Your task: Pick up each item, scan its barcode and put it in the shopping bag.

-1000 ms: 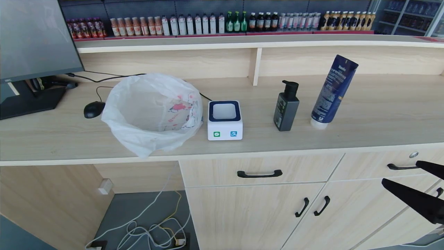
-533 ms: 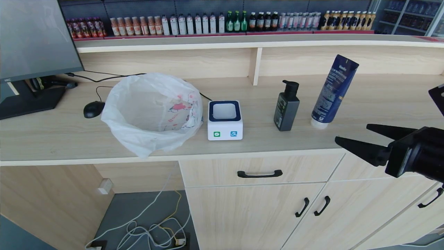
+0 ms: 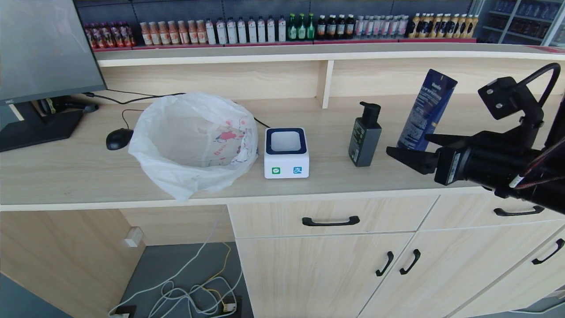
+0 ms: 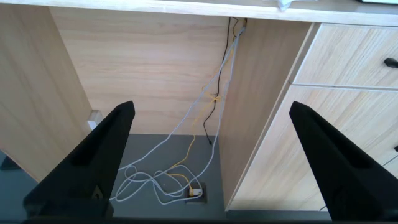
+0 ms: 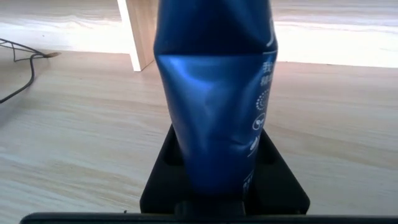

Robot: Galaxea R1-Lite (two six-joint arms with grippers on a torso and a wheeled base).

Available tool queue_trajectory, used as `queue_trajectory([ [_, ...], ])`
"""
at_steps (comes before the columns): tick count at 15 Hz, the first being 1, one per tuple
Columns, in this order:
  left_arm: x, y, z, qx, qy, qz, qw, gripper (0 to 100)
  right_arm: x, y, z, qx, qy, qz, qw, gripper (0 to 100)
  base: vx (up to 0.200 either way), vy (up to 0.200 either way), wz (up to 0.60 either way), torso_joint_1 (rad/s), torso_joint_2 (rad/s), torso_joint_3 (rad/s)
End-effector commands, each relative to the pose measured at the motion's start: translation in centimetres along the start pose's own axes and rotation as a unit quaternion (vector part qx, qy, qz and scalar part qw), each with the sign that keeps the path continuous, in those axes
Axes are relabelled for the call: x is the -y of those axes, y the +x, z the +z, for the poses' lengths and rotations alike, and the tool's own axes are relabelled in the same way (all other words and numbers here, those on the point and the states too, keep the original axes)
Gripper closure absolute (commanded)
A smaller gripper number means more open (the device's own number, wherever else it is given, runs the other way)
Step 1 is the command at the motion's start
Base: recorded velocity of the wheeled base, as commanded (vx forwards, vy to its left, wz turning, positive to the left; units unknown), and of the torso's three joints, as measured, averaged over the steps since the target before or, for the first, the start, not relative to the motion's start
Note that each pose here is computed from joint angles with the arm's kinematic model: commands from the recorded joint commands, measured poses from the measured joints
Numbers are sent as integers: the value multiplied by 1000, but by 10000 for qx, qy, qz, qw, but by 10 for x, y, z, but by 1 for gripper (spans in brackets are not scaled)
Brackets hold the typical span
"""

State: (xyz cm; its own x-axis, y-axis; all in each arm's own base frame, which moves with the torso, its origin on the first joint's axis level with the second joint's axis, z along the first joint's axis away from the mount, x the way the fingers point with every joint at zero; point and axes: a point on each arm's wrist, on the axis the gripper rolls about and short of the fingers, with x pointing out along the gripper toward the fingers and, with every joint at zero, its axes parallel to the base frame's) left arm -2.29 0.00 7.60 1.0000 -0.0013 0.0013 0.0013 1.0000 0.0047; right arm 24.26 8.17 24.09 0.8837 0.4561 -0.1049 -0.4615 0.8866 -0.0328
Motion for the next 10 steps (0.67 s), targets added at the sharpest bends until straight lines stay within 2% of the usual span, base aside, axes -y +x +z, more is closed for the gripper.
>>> queue_trajectory([
  [1, 0, 0, 0, 1, 0, -1, 10000, 0, 3, 17, 0, -51, -38, -36, 10000, 0, 0, 0, 0, 0, 0, 0],
  [3, 0, 0, 0, 1, 7, -1, 10000, 0, 1, 42, 22, 629, -215, -216, 9976, 0, 0, 0, 0, 0, 0, 0],
  [5, 0, 0, 0, 1, 0, -1, 10000, 0, 3, 49, 27, 1120, -272, -260, 9930, 0, 0, 0, 0, 0, 0, 0],
  [10, 0, 0, 0, 1, 0, -1, 10000, 0, 5, 57, 10, 1763, -304, -563, 9823, 0, 0, 0, 0, 0, 0, 0],
])
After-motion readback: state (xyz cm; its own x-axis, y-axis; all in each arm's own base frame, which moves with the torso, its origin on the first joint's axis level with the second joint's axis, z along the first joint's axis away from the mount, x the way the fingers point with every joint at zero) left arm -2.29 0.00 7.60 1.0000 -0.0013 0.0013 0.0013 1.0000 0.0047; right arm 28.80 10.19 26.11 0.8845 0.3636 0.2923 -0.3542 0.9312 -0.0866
